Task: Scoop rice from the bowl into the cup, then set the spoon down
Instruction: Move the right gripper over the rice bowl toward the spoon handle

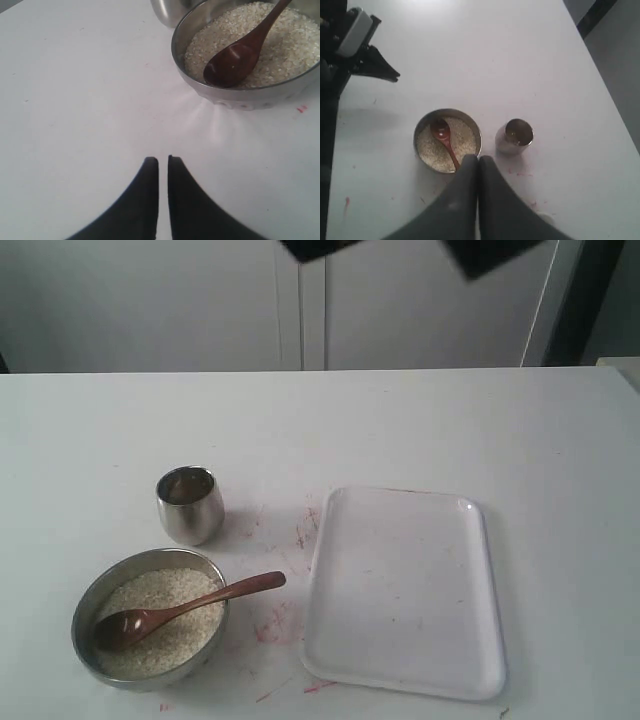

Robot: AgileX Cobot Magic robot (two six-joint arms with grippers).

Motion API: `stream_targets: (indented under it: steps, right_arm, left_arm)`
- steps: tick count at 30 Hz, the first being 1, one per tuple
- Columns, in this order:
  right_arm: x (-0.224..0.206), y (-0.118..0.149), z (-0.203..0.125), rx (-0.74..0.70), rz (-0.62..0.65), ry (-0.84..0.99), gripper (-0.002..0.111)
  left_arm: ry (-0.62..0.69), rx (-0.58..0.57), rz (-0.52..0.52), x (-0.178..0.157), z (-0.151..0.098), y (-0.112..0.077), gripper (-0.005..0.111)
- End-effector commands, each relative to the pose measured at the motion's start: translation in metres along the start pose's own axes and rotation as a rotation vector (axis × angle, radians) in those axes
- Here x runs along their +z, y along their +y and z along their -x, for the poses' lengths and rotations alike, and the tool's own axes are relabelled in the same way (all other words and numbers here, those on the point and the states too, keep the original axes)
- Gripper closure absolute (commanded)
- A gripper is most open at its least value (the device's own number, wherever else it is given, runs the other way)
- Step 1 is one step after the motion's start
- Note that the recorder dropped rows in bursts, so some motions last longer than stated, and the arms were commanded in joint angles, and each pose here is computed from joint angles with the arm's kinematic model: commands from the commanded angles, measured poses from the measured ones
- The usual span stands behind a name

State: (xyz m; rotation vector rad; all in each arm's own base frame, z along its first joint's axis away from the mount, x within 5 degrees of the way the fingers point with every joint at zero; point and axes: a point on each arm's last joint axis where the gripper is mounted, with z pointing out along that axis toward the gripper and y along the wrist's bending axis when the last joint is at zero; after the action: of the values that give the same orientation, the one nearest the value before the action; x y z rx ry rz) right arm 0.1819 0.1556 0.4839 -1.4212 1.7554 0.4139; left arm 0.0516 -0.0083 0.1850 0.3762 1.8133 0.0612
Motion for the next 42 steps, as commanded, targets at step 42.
stream_targets:
  steps: [42]
  right_arm:
    - [0.216, 0.037, -0.025, -0.428, 0.14, 0.599, 0.108]
  left_arm:
    - [0.04, -0.004, -0.009, 0.001, -0.006, -0.001, 0.092]
